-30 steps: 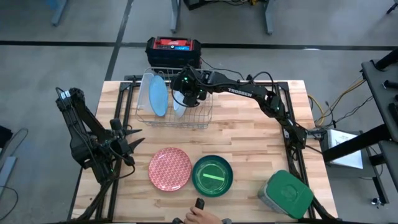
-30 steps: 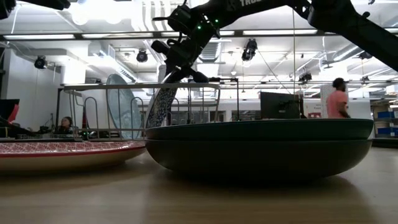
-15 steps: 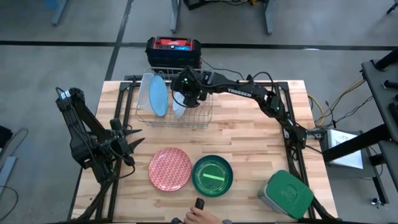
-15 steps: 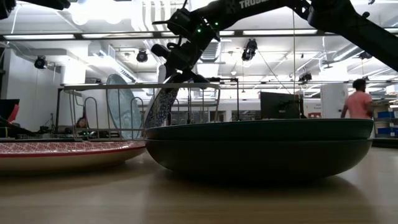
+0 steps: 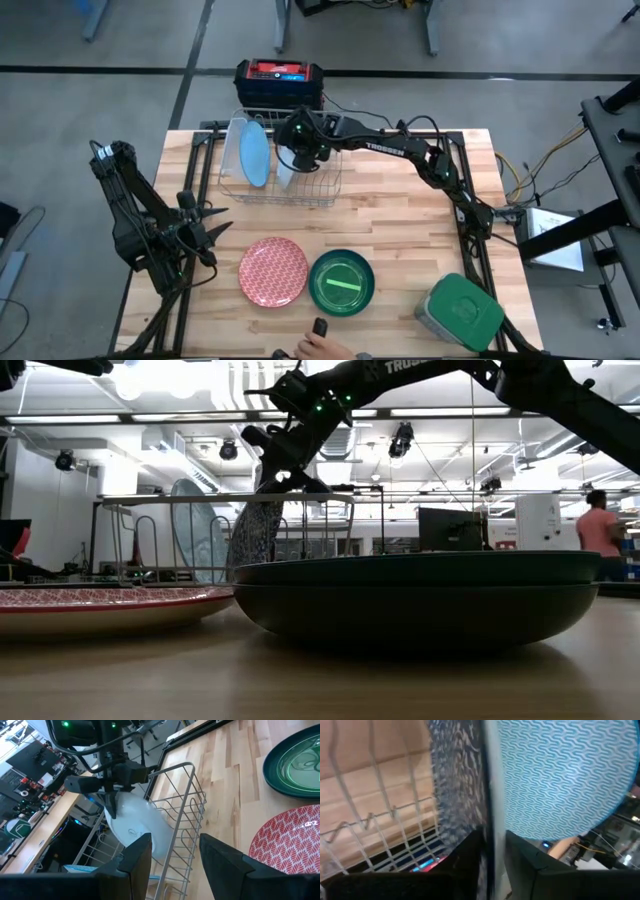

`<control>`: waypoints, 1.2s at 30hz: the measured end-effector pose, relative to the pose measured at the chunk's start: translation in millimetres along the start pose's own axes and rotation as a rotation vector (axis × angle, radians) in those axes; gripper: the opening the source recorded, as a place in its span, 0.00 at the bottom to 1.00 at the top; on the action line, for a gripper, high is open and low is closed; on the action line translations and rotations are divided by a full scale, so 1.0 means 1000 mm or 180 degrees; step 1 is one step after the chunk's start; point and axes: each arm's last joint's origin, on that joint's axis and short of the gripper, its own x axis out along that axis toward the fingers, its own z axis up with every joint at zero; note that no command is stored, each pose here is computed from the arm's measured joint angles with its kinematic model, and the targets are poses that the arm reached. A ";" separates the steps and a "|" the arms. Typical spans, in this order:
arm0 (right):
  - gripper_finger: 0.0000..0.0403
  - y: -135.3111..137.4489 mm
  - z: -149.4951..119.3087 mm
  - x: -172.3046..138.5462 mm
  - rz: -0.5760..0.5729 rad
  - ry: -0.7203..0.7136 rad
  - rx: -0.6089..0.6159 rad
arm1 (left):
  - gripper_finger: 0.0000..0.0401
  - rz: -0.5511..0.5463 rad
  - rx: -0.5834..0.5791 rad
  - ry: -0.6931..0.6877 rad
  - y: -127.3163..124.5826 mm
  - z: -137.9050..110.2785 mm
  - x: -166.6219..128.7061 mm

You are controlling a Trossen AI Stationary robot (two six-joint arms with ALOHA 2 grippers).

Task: Sort dishes
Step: Put the blue patterned plate into the dish rack

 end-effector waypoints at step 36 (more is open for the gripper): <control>0.32 -0.016 -0.005 -0.002 -0.0516 0.0142 0.0409 | 0.39 -0.0001 0.0011 0.0010 0.000 -0.001 0.000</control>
